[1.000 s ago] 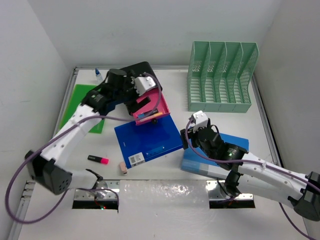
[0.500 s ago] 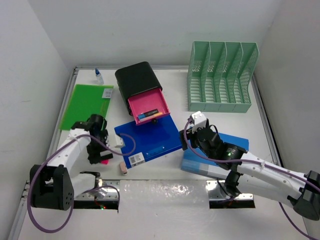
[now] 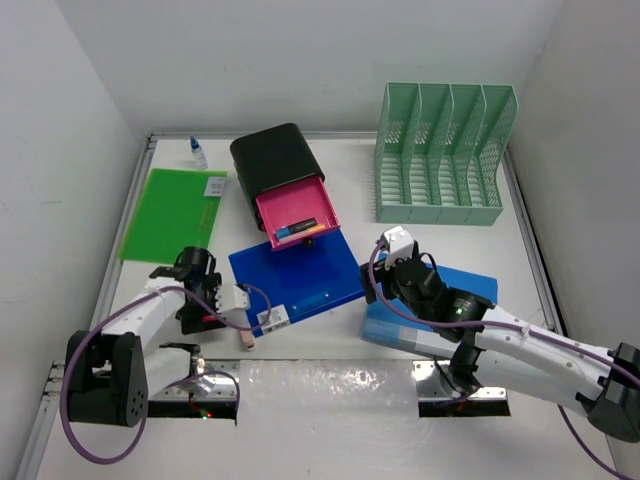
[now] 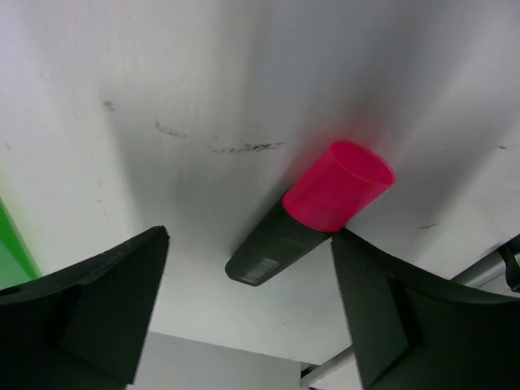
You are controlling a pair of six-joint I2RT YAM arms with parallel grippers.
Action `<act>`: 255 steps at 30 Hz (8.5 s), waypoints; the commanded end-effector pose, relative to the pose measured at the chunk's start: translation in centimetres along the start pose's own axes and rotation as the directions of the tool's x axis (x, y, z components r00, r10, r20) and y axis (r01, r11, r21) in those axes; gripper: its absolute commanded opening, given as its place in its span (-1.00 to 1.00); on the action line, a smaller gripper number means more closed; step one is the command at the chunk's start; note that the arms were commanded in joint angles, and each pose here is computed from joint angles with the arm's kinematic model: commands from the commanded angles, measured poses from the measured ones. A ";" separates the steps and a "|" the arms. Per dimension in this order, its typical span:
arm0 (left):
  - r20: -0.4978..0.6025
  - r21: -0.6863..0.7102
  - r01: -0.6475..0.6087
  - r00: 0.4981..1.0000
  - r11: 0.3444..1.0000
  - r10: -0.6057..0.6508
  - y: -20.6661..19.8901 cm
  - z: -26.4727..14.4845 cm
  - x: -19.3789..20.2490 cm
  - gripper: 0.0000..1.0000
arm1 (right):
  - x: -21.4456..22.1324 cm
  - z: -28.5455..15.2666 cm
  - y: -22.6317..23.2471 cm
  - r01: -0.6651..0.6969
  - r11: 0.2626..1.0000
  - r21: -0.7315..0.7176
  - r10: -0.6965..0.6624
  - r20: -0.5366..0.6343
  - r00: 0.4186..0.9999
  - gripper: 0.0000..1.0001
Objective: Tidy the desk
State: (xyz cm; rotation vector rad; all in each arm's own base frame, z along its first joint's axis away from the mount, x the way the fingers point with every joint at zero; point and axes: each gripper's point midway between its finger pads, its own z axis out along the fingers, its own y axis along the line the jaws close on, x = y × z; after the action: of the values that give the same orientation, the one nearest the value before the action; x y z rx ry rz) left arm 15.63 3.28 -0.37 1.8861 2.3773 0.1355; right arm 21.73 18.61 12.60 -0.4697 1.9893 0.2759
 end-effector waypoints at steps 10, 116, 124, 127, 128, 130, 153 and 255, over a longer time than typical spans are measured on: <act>0.219 -0.016 0.006 0.976 1.000 -0.002 2.4 -2.1 -4.4 -1.00 | -1.3 0.2 0.6 -0.030 0.999 -0.015 0.030 0.036 0.999 0.70; 0.762 -0.210 0.691 0.559 0.691 -0.328 33.6 -16.4 -21.9 0.40 | -18.8 24.8 8.9 -0.076 0.997 -0.014 0.076 0.356 0.931 -0.13; 0.764 -0.210 0.688 0.559 0.695 -0.322 33.6 -16.6 -22.0 0.40 | -17.0 22.7 7.6 -0.129 0.992 -0.004 0.121 0.361 0.924 0.34; 0.762 -0.201 0.682 0.560 0.703 -0.325 33.4 -16.2 -22.1 0.40 | -16.1 22.1 7.3 -0.165 0.986 -0.015 0.159 0.365 0.917 0.45; 0.762 -0.201 0.683 0.560 0.702 -0.326 33.5 -16.2 -22.0 0.40 | -15.5 22.3 7.3 -0.173 0.985 -0.013 0.166 0.357 0.919 0.45; 0.758 -0.198 0.681 0.562 0.705 -0.330 33.4 -16.1 -22.1 0.40 | -14.8 22.7 7.3 -0.197 0.980 -0.009 0.188 0.343 0.920 0.45; 0.748 -0.189 0.669 0.572 0.719 -0.336 33.5 -15.6 -22.4 0.40 | -11.7 28.0 6.6 -0.170 0.981 0.091 0.137 0.290 0.947 -0.45; 0.776 0.077 -0.354 0.608 0.932 0.167 -1.0 -16.1 -24.2 -1.00 | 1.6 3.9 0.2 0.081 0.992 0.093 -0.081 -0.004 0.997 0.66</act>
State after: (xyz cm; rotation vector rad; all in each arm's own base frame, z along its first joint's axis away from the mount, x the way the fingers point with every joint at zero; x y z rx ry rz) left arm 14.47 -16.61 10.83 2.2241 1.3475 -0.7337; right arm 23.44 19.47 7.92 -0.5529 2.0068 0.1101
